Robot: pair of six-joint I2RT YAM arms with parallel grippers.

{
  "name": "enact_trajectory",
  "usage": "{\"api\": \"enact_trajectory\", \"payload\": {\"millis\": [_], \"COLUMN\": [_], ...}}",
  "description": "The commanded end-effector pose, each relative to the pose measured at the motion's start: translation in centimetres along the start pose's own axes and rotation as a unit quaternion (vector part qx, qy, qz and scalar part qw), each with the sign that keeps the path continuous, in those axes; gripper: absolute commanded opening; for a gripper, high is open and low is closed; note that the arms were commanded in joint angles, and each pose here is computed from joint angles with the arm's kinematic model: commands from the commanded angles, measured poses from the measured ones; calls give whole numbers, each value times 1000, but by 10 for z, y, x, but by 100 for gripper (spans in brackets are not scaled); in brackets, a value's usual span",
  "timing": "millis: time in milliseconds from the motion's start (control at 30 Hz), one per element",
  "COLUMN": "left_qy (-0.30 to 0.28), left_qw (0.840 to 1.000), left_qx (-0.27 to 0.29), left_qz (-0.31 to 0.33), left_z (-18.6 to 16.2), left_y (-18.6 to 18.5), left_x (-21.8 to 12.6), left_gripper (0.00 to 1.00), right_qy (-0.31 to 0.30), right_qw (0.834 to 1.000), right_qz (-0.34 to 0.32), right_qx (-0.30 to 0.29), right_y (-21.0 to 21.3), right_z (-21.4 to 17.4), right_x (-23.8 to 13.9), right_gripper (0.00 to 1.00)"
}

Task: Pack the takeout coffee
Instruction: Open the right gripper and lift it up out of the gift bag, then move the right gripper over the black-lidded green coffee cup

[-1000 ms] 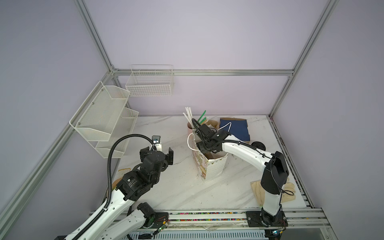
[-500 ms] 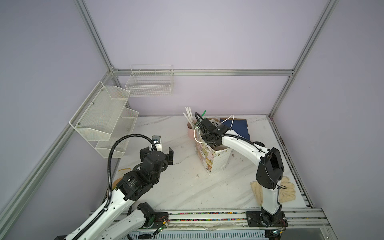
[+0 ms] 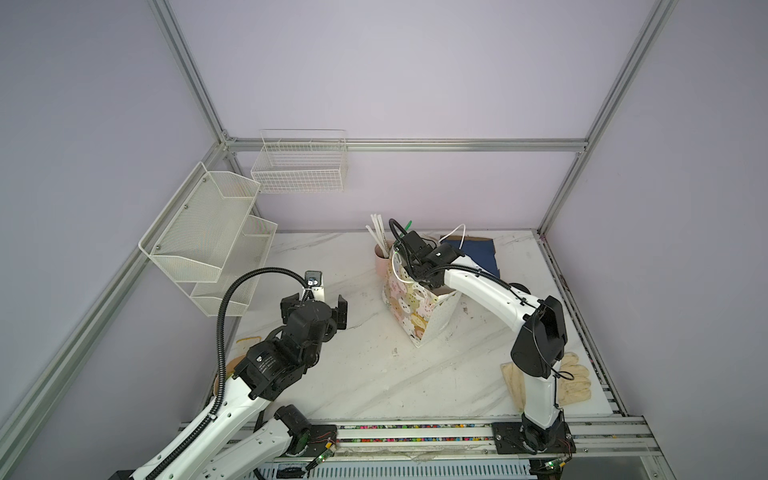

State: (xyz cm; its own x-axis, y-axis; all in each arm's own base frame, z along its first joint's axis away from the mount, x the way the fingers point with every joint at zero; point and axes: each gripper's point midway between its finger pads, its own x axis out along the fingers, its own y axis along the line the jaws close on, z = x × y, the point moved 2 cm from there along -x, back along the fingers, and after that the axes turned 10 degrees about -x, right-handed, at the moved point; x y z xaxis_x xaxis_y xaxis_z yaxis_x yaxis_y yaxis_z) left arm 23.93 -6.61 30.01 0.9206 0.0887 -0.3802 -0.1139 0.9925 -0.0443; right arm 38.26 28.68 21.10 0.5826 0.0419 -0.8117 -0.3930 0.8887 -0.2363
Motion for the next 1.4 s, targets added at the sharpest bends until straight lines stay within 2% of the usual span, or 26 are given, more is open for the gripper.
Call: {"api": "enact_trajectory", "payload": {"millis": [0, 300, 633, 900, 1133, 1367], "left_qy": [-4, -3, -2, -1, -1, -3], "left_qw": [1000, 1000, 1000, 1000, 1000, 1000], "left_qx": [0, 1, 1, 1, 0, -3], "left_qz": [-1, -2, -2, -5, -10, -12], "left_z": [2, 1, 1, 0, 1, 1], "left_y": [1, 0, -1, -1, -2, -2], "left_x": [0, 1, 2, 2, 1, 0], "left_gripper": [100, 100, 100, 100, 100, 100], "right_qy": [-27, -22, -88, -101, -146, -127], "right_qw": [999, 1000, 994, 992, 986, 983], "right_qz": [14, 7, 59, 66, 69, 19], "right_qx": [11, 5, 22, 21, 51, 135], "right_y": [-10, -9, -8, -12, -33, -77], "right_z": [12, 8, 32, 35, 44, 21], "right_x": [-37, -38, -95, -121, -169, -171], "right_gripper": [97, 97, 97, 97, 97, 97]}}
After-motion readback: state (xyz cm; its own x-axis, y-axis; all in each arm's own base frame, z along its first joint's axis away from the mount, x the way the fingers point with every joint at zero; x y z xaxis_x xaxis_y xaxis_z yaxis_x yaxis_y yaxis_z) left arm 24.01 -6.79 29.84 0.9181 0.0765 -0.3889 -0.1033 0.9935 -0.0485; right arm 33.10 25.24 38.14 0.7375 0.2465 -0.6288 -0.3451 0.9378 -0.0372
